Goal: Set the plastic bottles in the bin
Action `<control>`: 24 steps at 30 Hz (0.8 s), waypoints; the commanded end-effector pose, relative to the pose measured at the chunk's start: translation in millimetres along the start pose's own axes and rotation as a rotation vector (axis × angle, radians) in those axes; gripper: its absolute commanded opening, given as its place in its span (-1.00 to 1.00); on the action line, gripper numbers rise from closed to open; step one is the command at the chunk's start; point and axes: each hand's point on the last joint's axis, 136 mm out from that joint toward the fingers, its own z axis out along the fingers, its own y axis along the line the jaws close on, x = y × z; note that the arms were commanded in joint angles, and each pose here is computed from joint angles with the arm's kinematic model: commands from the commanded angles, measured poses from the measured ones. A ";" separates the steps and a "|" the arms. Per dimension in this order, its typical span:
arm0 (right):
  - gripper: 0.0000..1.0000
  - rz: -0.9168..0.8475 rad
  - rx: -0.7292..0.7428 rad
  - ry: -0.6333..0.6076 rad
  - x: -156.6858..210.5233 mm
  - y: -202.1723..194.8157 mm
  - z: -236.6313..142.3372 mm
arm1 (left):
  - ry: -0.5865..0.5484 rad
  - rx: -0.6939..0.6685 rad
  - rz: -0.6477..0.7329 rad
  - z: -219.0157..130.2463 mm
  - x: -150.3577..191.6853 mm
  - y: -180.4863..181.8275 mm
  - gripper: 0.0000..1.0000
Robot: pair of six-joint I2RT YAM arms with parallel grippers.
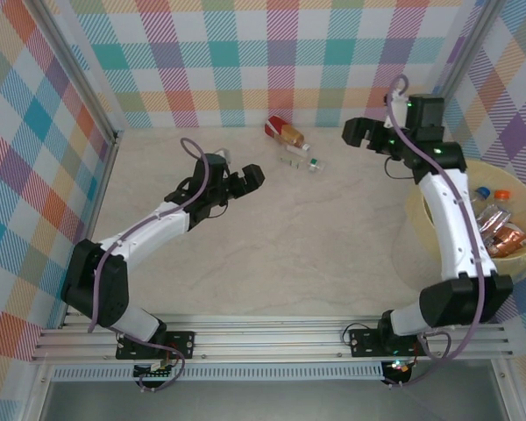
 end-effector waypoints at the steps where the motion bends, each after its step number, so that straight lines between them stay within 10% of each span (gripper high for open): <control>1: 0.99 -0.060 -0.190 -0.014 0.1 29.5 42.4 | -0.068 -0.112 -0.030 -16.2 -8.5 26.5 1.00; 24: 0.99 -0.042 -0.164 0.303 80.8 -7.5 303.1 | -0.133 -0.305 -0.068 -42.9 -4.9 86.2 1.00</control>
